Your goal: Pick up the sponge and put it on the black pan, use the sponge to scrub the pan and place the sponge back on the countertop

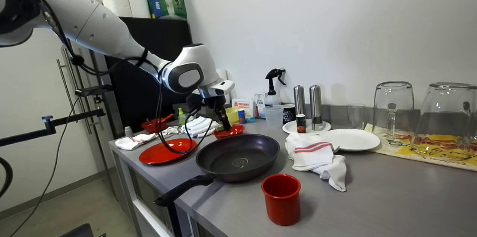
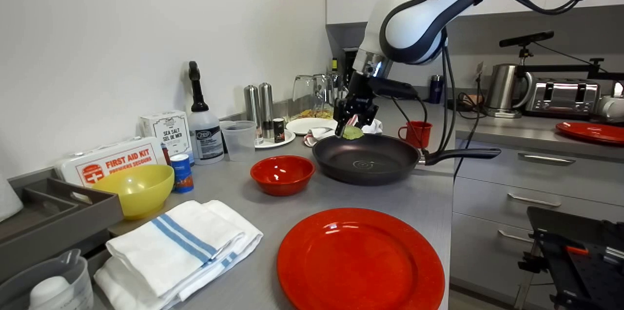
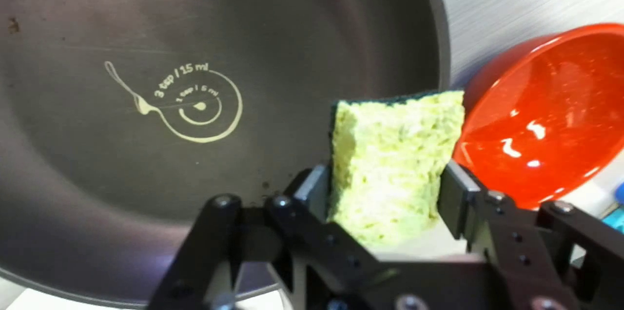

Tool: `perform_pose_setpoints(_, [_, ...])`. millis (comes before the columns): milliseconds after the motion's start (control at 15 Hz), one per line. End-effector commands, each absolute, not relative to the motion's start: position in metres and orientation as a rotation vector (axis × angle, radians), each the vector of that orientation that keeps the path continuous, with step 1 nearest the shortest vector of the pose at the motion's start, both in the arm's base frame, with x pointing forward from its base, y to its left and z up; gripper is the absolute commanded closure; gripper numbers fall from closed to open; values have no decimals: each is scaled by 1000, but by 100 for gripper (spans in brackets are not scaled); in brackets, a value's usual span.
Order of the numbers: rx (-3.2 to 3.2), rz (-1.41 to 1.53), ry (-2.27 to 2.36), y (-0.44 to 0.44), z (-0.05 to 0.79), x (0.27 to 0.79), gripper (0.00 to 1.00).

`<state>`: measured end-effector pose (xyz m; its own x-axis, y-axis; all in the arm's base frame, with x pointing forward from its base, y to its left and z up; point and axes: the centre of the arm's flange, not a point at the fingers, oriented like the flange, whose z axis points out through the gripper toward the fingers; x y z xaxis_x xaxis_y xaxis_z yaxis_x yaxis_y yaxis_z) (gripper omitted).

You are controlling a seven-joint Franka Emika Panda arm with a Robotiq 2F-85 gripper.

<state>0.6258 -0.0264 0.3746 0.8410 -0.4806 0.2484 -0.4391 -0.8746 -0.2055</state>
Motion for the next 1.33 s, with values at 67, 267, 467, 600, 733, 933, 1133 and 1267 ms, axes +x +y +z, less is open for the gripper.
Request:
perform_pose_setpoints(67, [-2829,-305,528,-9,398,601,72])
perform_pose_setpoints(267, [-2806,-203,458,-2,400,593,72])
perform_pose_setpoints(467, [-2797,-144,467,-3,395,584,72])
perform_pose_setpoints(600, [-2813,-166,493,-3,388,576,72])
perform_pose_setpoints(733, [-2833,-181,509,-1,376,569,72])
perform_pose_setpoints(933, [-2827,-154,531,5,354,551,72])
perform_pose_setpoints(1133, [-2821,-148,528,11,345,537,72])
perform_pose_setpoints(1267, [-2824,-142,514,15,340,531,72])
